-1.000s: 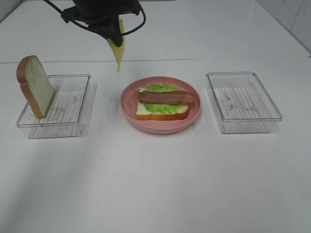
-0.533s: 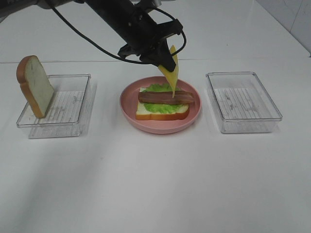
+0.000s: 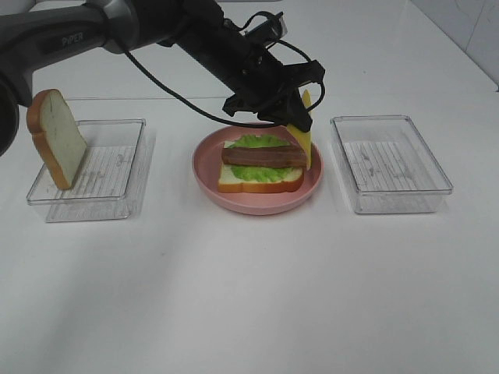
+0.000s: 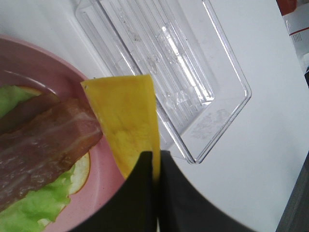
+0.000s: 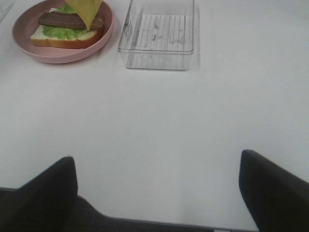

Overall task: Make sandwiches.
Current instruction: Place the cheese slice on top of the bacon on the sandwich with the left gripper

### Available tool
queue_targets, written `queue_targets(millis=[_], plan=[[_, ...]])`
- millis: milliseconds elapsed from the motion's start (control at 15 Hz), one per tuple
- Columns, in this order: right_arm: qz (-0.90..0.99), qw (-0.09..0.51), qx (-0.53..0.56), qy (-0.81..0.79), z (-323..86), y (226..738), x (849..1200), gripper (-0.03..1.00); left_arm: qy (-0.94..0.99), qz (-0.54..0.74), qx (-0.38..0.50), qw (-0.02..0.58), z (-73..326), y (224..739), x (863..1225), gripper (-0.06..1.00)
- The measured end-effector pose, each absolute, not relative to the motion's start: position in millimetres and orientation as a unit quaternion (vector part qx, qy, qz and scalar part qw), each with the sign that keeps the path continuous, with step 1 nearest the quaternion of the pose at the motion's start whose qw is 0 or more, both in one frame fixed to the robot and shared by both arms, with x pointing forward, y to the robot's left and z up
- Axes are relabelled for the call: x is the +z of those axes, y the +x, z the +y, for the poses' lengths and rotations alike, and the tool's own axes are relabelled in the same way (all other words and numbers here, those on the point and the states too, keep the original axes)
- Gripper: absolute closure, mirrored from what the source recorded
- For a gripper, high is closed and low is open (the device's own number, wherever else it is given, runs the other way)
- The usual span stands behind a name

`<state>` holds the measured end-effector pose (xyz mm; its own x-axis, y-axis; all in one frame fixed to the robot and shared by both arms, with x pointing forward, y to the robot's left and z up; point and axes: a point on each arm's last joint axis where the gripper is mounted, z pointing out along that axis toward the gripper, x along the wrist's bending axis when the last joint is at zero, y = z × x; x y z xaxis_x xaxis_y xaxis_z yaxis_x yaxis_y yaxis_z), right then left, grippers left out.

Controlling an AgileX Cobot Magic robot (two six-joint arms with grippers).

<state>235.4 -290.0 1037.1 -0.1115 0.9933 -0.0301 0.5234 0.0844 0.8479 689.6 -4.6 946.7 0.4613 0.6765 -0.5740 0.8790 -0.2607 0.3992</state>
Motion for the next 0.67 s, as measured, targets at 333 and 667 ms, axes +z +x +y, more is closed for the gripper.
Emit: queue_targets(millis=[333,667], plan=[[0.657,0.333,0.353,0.577,-290,235,1037,0.08,0.779,0.504,-0.143,0.345,-2,692,941,0.94],[0.657,0.333,0.353,0.577,-290,235,1037,0.08,0.778,0.514,-0.129,0.337,2,696,935,0.94]])
